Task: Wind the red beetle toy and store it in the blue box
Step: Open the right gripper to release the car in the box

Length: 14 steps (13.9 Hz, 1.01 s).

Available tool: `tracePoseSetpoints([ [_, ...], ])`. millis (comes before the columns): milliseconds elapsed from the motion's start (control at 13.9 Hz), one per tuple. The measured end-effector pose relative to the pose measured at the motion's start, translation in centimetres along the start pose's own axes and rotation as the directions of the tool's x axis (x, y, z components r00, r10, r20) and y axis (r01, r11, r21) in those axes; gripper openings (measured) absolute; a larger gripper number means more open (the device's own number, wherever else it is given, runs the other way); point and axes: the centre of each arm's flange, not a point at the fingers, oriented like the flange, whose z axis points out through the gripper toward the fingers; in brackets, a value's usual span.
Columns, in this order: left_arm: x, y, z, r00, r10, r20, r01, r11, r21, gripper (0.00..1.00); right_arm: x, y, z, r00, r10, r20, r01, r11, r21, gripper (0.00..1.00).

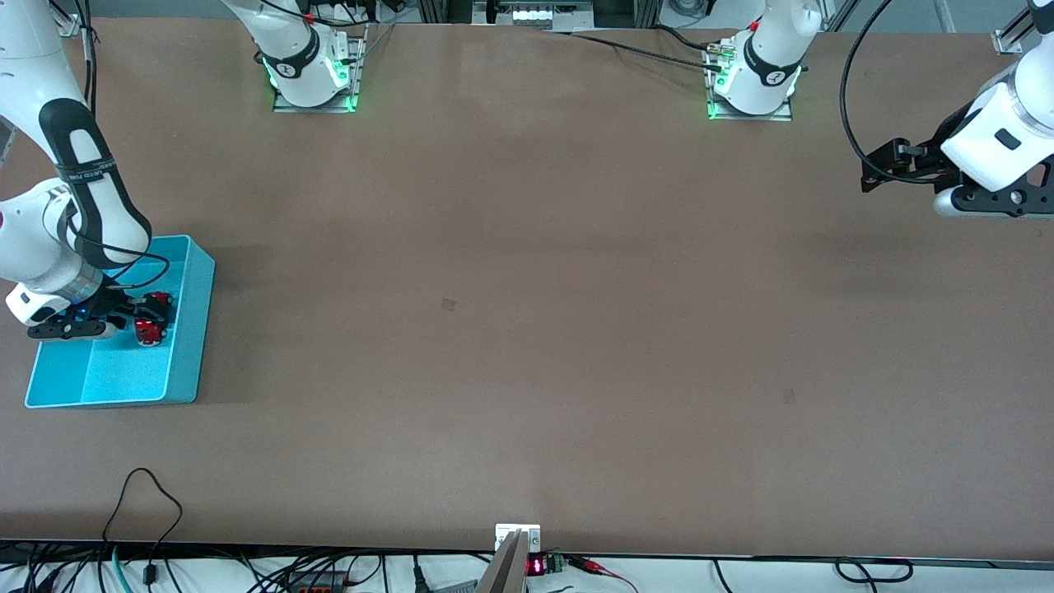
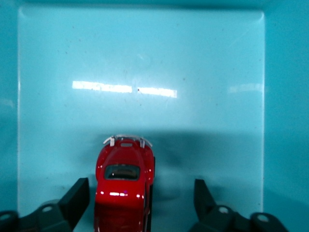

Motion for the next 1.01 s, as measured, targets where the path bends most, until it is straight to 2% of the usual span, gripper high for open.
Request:
tracePoseSetpoints([
  [432,0.0,-0.2,-0.6,1.000,-0.004,-0.014,0.004,1.000,-0.001,1.00,4.7,-2.8,-9.1,0.999,-0.037,0.004,0.036,0.996,0.076,1.00],
  [719,0.2,0.1,-1.6,0.999,0.002,-0.037,-0.002,1.000,-0.002,1.00,9.0,-8.1,-17.2,0.999,-0.054,0.003,0.053,0.991,0.120,1.00],
  [1007,1.2,0.7,-2.2,0.998,0.012,-0.054,-0.012,1.000,-0.002,1.00,10.8,-14.3,-24.8,0.998,-0.063,0.011,0.060,0.986,0.154,1.00],
])
